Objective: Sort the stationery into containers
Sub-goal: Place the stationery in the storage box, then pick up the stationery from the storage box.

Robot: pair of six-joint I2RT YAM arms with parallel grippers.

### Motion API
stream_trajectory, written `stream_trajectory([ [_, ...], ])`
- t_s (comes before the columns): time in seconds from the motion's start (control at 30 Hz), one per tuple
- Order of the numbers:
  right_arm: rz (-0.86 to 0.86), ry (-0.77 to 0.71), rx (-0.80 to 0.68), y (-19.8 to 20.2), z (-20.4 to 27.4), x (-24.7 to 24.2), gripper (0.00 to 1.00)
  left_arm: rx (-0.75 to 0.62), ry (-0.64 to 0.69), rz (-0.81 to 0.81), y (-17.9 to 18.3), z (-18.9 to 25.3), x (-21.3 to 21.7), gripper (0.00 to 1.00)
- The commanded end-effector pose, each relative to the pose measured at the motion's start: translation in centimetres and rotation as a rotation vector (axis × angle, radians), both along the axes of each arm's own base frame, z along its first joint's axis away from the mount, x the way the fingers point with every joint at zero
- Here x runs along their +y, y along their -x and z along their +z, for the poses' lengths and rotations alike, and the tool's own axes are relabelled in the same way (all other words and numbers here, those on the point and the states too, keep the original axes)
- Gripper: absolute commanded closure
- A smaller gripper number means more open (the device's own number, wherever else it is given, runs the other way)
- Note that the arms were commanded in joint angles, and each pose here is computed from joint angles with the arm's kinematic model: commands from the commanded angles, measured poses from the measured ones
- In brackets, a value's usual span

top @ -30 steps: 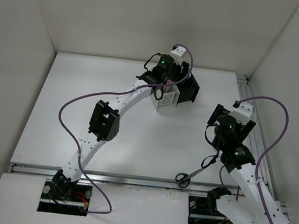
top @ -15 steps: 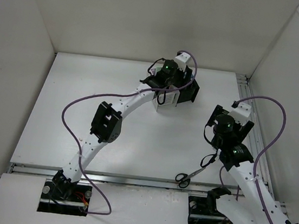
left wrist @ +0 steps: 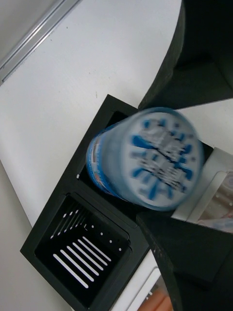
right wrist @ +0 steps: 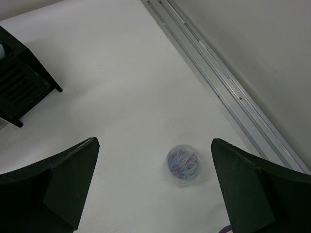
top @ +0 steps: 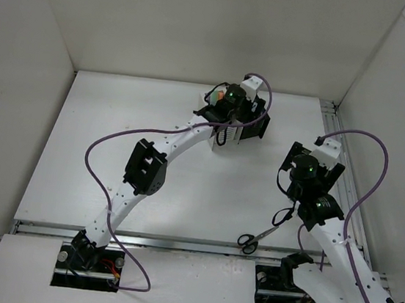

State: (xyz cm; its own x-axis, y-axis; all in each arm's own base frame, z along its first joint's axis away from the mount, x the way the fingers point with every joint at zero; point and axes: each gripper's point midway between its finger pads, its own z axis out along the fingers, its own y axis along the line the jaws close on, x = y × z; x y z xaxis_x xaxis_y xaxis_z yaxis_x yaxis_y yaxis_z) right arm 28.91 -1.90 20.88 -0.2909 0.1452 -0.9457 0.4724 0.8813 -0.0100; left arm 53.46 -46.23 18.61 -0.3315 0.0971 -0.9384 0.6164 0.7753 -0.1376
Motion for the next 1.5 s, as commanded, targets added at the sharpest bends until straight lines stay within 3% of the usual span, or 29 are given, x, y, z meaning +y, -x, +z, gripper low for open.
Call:
stream_trajectory([
  [0.0, -0.018, -0.012, -0.043, -0.5, 1.0, -0.2, 0.02, -0.127, 0.080, 0.044, -0.2, 9.0, 1.4, 0.14],
  [0.17, -0.007, -0.011, -0.023, -0.9, 0.5, 0.1, 0.02, -0.130, 0.086, 0.041, 0.1, 9.6, 1.5, 0.04],
  [0.47, 0.068, -0.002, -0.001, -2.2, 1.0, 1.3, 0.02, -0.180, 0.139, -0.007, 1.3, 13.8, 1.5, 0.01],
  [0.67, 0.310, 0.104, 0.052, -5.5, 2.8, 4.6, 0.02, -0.283, 0.212, -0.093, 4.8, 21.9, 2.6, 0.00],
  [0.7, 0.435, 0.161, 0.076, -5.8, 2.9, 6.0, 0.02, -0.318, 0.232, -0.102, 6.1, 24.6, 3.5, 0.00],
  [0.83, 0.735, 0.298, 0.084, -8.2, 3.2, 10.2, 0.02, -0.323, 0.220, -0.085, 8.4, 27.4, 7.1, 0.00],
  [0.97, 0.822, 0.435, 0.086, -11.2, 4.7, 12.8, 0.02, -0.231, 0.208, 0.042, 9.3, 25.7, 14.1, 0.00],
  [1.07, 0.901, 0.481, 0.097, -13.7, 4.5, 15.1, 0.02, -0.146, 0.206, 0.184, 11.0, 22.1, 20.6, 0.00],
  [1.2, 0.903, 0.474, 0.114, -17.7, 3.8, 16.5, 0.02, -0.028, 0.173, 0.360, 15.8, 14.9, 28.0, 0.01],
  [1.33, 0.829, 0.441, 0.164, -22.0, 1.6, 16.4, 0.02, 0.051, 0.134, 0.487, 19.9, 10.6, 32.5, 0.01],
  [1.47, 0.805, 0.406, 0.147, -24.9, 2.0, 16.6, 0.02, 0.047, 0.133, 0.598, 22.6, 9.8, 35.8, 0.00],
])
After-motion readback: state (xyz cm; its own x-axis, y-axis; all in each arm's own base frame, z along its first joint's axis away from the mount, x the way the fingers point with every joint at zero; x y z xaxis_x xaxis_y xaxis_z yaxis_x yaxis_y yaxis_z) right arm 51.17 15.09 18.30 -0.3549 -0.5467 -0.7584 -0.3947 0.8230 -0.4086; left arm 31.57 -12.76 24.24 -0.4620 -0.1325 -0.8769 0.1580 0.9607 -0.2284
